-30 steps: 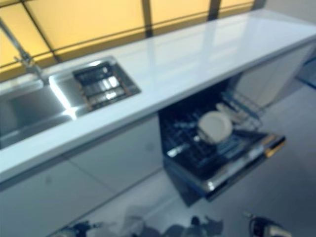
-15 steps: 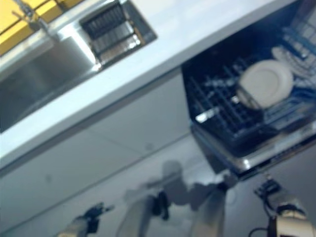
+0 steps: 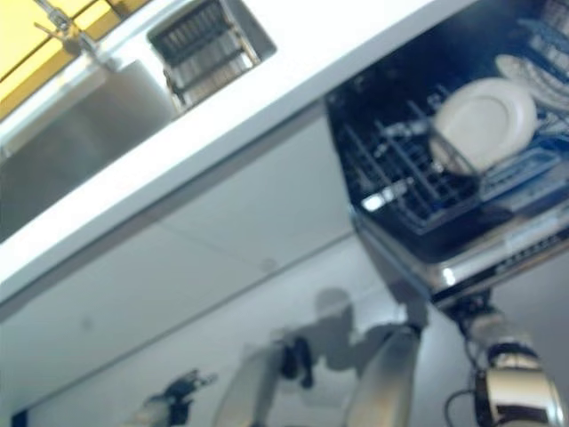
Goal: Take plates into dishwasher
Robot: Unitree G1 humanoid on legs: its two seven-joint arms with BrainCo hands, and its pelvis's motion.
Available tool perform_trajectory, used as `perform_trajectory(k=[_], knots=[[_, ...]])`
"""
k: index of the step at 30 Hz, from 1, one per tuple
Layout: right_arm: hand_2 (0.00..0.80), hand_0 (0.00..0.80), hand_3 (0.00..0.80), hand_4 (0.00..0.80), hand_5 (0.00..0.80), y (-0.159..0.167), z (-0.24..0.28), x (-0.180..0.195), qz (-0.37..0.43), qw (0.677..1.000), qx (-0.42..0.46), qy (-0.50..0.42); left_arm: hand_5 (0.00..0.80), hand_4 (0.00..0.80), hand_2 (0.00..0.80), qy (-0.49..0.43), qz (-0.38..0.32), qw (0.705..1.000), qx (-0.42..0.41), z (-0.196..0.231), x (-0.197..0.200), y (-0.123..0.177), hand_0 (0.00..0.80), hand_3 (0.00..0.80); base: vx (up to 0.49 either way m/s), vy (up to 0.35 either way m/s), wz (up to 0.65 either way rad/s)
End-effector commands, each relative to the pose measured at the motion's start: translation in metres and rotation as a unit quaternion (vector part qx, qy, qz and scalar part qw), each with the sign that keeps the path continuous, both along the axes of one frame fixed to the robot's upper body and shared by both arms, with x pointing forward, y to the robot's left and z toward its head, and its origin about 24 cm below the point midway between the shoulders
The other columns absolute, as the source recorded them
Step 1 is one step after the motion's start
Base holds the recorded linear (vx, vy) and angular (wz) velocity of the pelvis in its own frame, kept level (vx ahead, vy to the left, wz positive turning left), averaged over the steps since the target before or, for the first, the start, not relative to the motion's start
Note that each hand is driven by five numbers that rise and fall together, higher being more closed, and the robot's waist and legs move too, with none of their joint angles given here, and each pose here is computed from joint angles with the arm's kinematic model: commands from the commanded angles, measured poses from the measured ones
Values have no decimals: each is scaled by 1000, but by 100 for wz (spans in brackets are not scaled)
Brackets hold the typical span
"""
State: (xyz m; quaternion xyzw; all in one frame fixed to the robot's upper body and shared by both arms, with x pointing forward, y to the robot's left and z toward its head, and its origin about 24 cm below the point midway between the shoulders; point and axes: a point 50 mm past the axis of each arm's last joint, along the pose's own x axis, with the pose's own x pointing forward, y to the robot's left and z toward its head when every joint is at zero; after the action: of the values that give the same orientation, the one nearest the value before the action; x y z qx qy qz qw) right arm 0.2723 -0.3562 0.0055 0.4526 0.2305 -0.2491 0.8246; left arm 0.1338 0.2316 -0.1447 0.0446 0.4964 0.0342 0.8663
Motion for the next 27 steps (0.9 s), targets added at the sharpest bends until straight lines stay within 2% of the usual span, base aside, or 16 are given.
perform_trajectory(k=[1, 9, 14, 22, 27], knots=[[0, 0, 0, 0, 0, 78, 194, 117, 163, 901, 7, -401, 0, 0, 0, 14, -28, 999, 37, 5, -7, 24, 0, 0, 129, -19, 2], [0, 0, 0, 0, 0, 97, 223, 125, 183, 871, 7, -456, 0, 0, 0, 16, -37, 997, 67, 13, -5, 43, 0, 0, 36, -43, 6], [0, 0, 0, 0, 0, 95, 225, 124, 175, 872, 9, -456, 0, 0, 0, 25, -42, 995, 90, 17, -5, 56, 0, 0, 100, -87, 16], [0, 0, 0, 0, 0, 68, 202, 119, 148, 915, -49, -372, 0, 0, 0, 47, -46, 992, 112, 19, -14, 69, 0, 0, 104, -7, 22], [0, 0, 0, 0, 0, 43, 161, 107, 128, 952, -128, -245, 0, 0, 0, 50, -44, 990, 125, 20, -13, 74, 0, 0, 55, 52, -2]])
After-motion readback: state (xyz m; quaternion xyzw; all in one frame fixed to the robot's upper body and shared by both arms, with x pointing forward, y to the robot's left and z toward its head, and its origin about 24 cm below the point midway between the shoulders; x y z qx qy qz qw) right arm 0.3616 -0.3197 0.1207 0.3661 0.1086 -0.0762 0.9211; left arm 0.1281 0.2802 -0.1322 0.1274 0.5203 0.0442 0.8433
